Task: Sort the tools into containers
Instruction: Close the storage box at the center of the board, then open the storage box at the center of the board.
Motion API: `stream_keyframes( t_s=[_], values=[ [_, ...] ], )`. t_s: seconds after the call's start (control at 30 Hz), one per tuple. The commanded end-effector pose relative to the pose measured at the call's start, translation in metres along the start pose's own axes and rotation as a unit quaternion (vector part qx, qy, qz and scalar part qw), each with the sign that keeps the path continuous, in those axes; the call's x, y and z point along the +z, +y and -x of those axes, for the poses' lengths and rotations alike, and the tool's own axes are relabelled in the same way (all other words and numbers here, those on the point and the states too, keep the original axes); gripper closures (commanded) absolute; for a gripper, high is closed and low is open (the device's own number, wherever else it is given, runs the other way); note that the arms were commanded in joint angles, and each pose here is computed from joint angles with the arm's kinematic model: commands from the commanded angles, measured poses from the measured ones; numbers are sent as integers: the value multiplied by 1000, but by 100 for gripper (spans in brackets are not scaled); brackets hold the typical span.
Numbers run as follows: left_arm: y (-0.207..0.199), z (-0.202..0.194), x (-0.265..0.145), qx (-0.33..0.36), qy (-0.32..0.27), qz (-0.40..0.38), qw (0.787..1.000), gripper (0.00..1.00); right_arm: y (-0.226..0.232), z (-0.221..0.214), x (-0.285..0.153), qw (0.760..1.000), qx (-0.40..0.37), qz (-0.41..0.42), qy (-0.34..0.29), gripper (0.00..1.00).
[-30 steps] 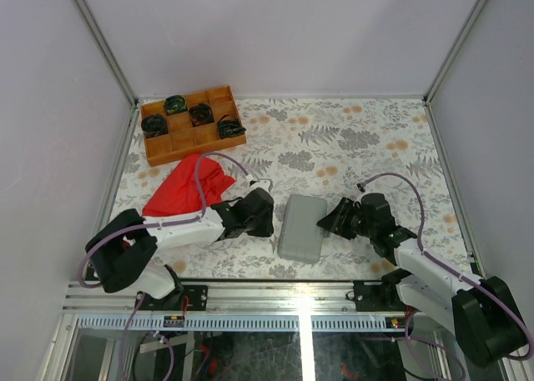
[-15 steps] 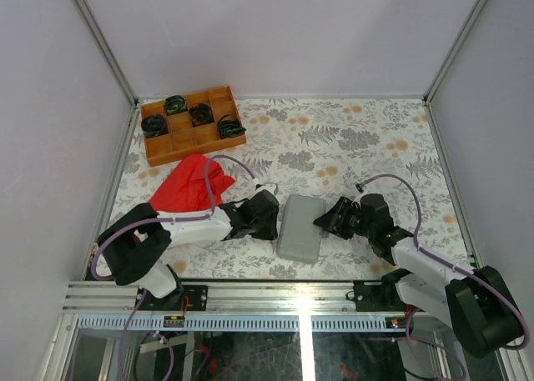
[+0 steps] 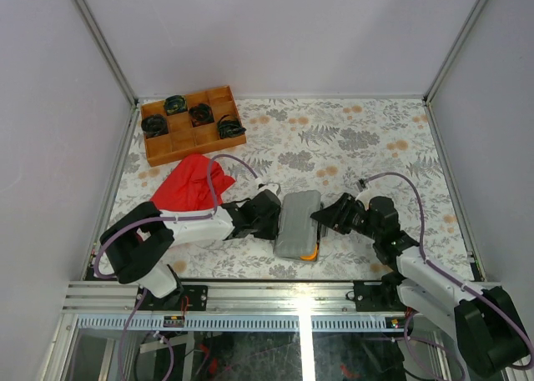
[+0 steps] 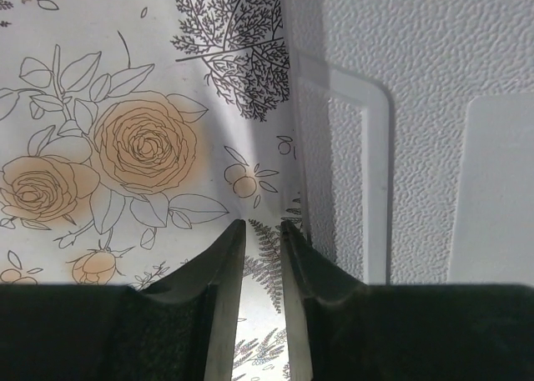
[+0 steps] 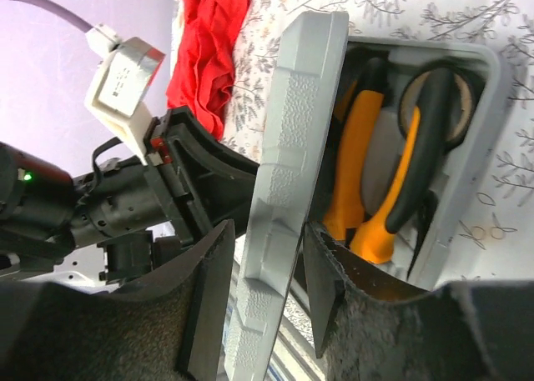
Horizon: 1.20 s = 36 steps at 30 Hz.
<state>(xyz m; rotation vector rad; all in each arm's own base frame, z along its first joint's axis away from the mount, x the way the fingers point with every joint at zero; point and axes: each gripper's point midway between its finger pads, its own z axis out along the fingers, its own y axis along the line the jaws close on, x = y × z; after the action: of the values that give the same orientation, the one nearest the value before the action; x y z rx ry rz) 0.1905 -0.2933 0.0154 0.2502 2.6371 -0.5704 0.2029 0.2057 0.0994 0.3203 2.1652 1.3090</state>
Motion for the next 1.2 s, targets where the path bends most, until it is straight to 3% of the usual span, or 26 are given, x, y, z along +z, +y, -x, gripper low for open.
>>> stream_keyframes(
  t_s=[0.0,0.4,0.73,0.8,0.97,1.17],
  values=[
    [-17,6,4,7,-9,-25,1000,77,38,4,-2,997,-17,79,9,55],
    [-10,3,2,3,-11,-20,1000,77,56,8,5,994,-15,109,21,66],
    [-14,6,2,5,-11,-24,1000,76,63,0,18,994,-43,86,44,58],
    [-14,6,2,5,-12,-25,1000,76,66,-2,21,994,-48,84,46,64],
    [-11,7,-1,3,-15,-20,1000,76,75,1,30,994,-68,74,46,89],
    [20,9,-14,-40,-31,5,999,71,72,20,38,995,-95,8,29,100]
  ],
)
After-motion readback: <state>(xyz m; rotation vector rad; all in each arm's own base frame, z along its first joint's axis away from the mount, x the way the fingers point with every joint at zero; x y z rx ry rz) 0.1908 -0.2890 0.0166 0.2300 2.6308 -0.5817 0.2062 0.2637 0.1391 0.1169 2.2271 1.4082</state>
